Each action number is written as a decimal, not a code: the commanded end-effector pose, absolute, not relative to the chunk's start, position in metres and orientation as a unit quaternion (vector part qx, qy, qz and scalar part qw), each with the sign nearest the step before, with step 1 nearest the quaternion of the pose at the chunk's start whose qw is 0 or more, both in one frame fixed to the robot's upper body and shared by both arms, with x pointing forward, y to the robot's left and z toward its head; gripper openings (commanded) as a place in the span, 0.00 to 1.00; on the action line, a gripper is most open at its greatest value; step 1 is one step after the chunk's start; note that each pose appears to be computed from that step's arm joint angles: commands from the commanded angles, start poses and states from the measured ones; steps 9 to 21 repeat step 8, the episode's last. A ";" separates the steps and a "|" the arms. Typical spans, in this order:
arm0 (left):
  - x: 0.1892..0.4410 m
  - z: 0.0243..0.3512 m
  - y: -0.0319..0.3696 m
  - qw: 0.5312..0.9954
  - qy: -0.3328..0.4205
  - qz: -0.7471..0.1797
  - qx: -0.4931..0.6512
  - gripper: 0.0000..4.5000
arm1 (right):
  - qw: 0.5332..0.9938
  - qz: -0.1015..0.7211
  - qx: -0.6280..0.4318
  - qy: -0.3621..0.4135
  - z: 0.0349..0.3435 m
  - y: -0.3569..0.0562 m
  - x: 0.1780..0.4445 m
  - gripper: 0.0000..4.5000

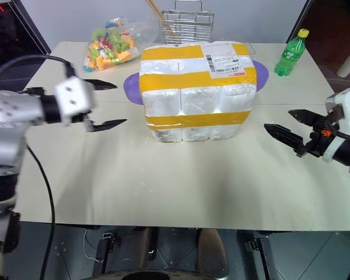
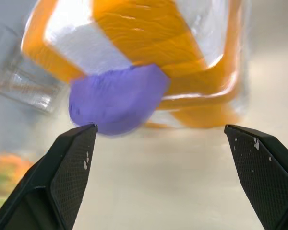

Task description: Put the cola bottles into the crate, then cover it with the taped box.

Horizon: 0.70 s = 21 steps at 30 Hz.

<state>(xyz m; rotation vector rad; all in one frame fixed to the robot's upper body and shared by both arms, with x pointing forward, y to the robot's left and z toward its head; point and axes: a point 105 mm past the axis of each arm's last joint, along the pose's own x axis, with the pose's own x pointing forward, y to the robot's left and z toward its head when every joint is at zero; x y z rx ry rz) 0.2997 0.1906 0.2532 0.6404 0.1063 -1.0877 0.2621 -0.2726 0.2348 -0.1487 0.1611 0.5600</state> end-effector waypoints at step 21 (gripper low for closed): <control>0.291 0.266 0.249 0.806 0.170 -0.557 0.107 0.99 | 0.917 0.375 -0.115 0.073 0.258 -0.262 0.252 1.00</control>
